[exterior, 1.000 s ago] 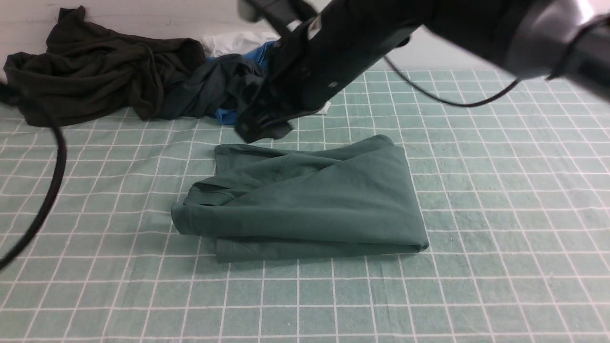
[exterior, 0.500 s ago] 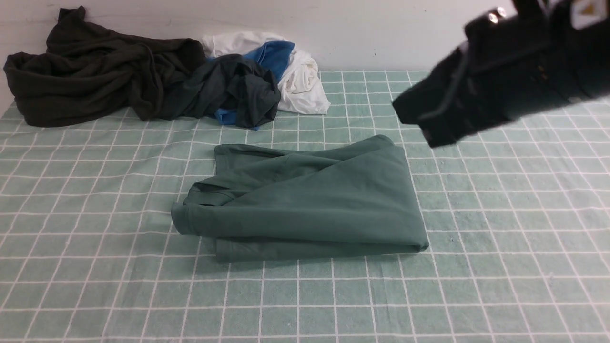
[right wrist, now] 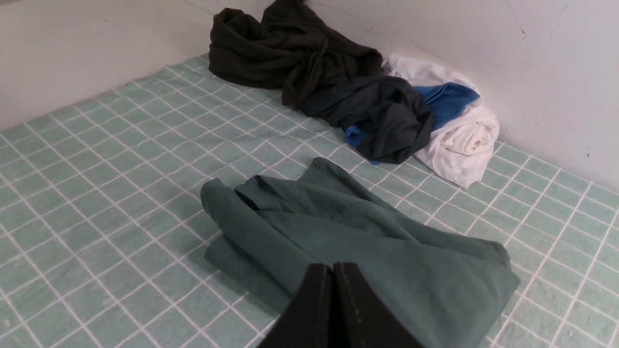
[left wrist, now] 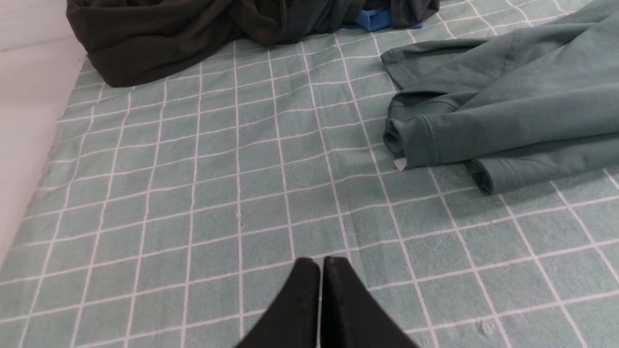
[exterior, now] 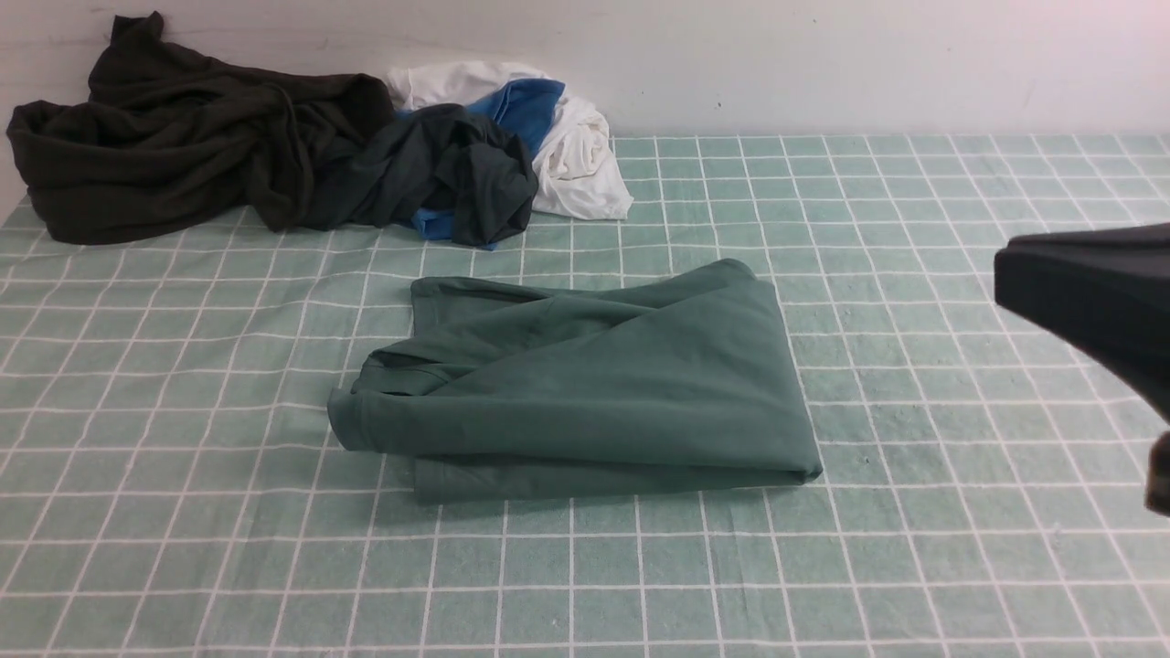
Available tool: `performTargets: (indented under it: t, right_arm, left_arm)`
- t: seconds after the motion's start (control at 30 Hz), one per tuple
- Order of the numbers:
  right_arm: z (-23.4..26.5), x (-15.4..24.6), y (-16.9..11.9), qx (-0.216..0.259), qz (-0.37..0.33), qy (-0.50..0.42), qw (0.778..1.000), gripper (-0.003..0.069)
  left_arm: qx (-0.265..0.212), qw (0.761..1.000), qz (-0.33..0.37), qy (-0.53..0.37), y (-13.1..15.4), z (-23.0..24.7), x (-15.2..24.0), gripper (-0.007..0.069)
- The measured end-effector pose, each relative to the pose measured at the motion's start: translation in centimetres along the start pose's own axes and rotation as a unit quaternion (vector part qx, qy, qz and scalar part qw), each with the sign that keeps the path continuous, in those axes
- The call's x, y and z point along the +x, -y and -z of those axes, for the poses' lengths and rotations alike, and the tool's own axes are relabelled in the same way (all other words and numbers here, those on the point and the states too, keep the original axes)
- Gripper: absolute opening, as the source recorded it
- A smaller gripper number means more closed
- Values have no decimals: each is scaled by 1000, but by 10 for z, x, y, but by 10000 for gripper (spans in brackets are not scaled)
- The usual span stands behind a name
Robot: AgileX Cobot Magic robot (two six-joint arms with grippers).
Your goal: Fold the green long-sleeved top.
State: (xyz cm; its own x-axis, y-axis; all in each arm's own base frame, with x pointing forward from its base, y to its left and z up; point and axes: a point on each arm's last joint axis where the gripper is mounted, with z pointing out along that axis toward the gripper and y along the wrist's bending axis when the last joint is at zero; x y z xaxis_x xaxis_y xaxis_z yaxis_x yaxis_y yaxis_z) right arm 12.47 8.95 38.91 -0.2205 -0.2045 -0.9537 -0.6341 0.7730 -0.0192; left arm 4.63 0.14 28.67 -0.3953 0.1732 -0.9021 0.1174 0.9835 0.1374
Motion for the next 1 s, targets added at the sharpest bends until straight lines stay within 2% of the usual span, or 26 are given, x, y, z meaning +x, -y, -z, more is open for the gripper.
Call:
performTargets:
  t: [0.23,0.43,0.53,0.7,0.8,0.83,0.9,0.97,1.0]
  right_arm:
    - [0,7,-2,-11,0,-39,999,-13]
    - [6,8,-3,-12,2,-37,999,-13]
    - [8,10,-4,-12,1,-18,1000,-13]
    - [20,33,-5,8,-9,76,997,-13]
    - [32,78,5,75,-32,139,987,-13]
    - [33,81,6,79,-36,140,986,-13]
    - [39,124,13,145,-82,147,975,-13]
    - [43,149,17,189,-124,153,962,-14]
    - [43,152,18,194,-125,153,961,-14]
  left_arm:
    - [0,1000,0,0,0,0,0,-3]
    - [0,1000,0,0,0,0,0,-3]
    - [0,1000,0,0,0,0,0,-3]
    - [0,1000,0,0,0,0,0,-3]
    - [0,1000,0,0,0,0,0,-3]
    - [0,1000,0,0,0,0,0,-3]
    - [0,1000,0,0,0,0,0,-3]
    - [0,1000,0,0,0,0,0,-3]
    - [0,1000,0,0,0,0,0,-3]
